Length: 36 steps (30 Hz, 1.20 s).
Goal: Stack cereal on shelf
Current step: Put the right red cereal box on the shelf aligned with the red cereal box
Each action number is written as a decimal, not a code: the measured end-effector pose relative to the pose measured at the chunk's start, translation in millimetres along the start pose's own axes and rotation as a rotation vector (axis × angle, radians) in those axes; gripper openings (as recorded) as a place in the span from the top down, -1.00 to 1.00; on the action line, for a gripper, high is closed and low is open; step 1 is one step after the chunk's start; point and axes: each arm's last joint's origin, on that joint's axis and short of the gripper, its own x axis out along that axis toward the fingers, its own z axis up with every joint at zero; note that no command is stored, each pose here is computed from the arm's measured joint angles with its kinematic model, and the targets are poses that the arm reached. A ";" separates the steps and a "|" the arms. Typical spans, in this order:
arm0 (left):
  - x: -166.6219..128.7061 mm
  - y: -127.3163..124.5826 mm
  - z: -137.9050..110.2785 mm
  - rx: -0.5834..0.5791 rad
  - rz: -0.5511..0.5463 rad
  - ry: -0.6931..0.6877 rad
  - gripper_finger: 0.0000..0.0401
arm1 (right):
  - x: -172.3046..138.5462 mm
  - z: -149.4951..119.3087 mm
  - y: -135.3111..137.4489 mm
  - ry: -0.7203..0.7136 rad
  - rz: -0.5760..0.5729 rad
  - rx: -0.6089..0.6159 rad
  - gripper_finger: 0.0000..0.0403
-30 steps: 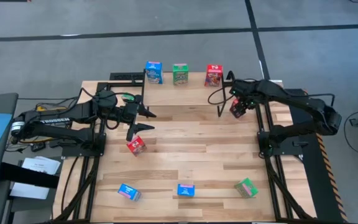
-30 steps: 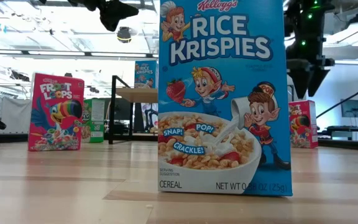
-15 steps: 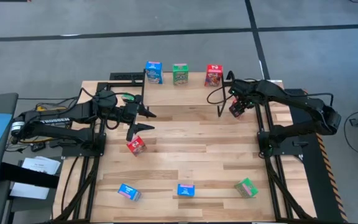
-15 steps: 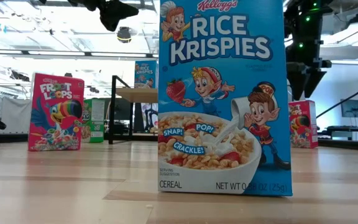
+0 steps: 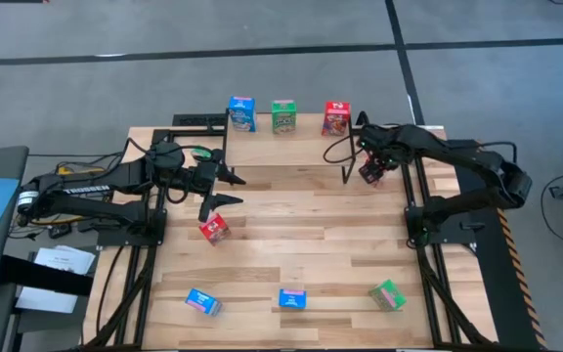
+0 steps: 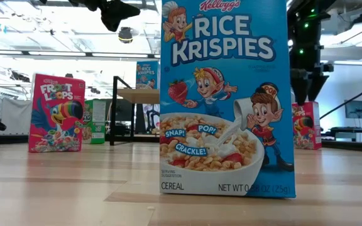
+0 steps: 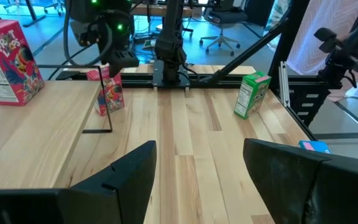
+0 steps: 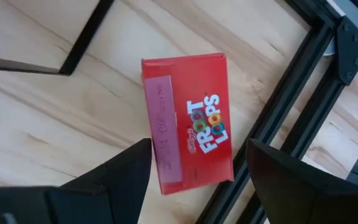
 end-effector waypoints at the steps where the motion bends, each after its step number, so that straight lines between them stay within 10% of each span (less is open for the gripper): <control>1: 0.0 0.0 0.0 0.000 0.000 0.000 -0.15 | 1.8 0.9 0.9 0.007 -0.006 -0.003 -0.42; 24: 0.1 0.1 -0.1 0.000 0.000 0.000 -0.15 | 14.4 3.8 6.6 0.079 -0.059 -0.027 -0.41; 36: 0.1 0.1 -0.1 -0.001 0.001 0.000 -0.15 | 14.3 3.4 6.5 0.084 -0.056 -0.029 -0.06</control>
